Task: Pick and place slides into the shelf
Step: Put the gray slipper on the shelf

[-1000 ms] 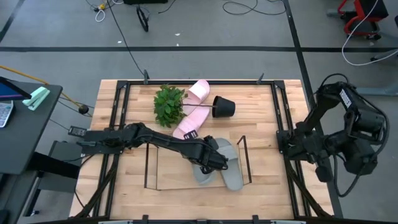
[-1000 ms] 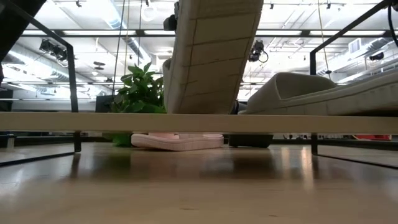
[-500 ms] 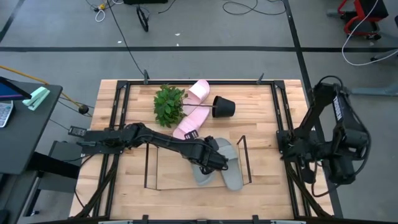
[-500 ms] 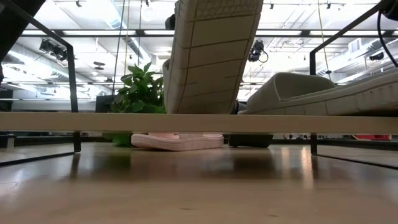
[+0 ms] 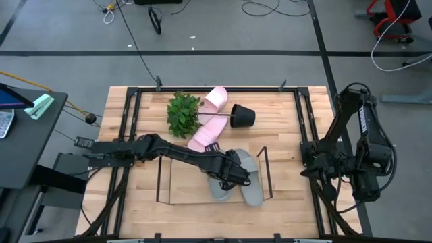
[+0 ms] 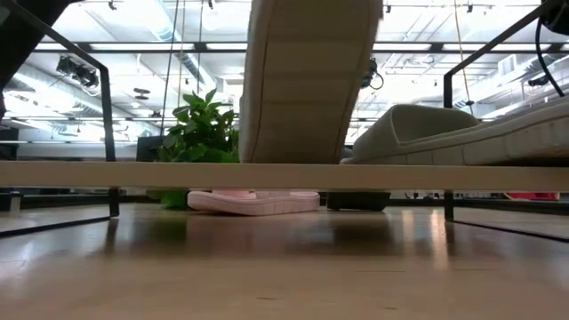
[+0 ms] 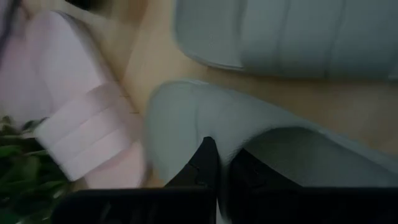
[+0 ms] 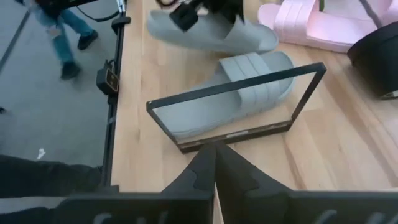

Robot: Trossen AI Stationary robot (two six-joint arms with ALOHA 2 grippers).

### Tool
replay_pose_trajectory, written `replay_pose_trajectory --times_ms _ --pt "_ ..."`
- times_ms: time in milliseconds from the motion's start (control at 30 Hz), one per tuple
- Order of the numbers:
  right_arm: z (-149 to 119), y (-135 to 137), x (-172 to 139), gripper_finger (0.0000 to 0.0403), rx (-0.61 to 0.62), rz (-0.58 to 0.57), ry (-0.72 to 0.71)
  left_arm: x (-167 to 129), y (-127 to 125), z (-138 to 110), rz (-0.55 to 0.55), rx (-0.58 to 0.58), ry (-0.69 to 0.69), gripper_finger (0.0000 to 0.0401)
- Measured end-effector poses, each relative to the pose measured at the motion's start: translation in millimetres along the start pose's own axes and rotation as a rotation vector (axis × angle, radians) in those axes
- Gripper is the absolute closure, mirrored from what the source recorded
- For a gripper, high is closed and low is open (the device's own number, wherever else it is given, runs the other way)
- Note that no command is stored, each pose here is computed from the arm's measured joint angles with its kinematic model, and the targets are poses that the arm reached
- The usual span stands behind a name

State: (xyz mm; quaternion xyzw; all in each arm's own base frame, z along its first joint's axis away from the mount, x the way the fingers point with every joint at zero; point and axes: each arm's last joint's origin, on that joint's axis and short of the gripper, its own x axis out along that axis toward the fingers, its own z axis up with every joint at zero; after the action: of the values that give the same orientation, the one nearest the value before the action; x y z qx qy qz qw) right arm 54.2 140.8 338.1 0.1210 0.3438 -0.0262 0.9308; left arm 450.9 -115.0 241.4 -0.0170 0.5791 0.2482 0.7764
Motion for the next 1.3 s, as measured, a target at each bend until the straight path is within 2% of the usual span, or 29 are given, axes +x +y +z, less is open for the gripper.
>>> replay_pose_trajectory --times_ms 600,1300 --pt "0.9 -0.1 0.1 0.0389 -0.002 -0.005 -0.031 6.3 -6.2 6.3 -0.044 -0.027 -0.042 0.0389" --pt "0.9 -0.2 0.1 0.0389 -0.008 -0.006 -0.032 6.0 -6.8 8.9 -0.033 -0.021 -0.081 0.0389"
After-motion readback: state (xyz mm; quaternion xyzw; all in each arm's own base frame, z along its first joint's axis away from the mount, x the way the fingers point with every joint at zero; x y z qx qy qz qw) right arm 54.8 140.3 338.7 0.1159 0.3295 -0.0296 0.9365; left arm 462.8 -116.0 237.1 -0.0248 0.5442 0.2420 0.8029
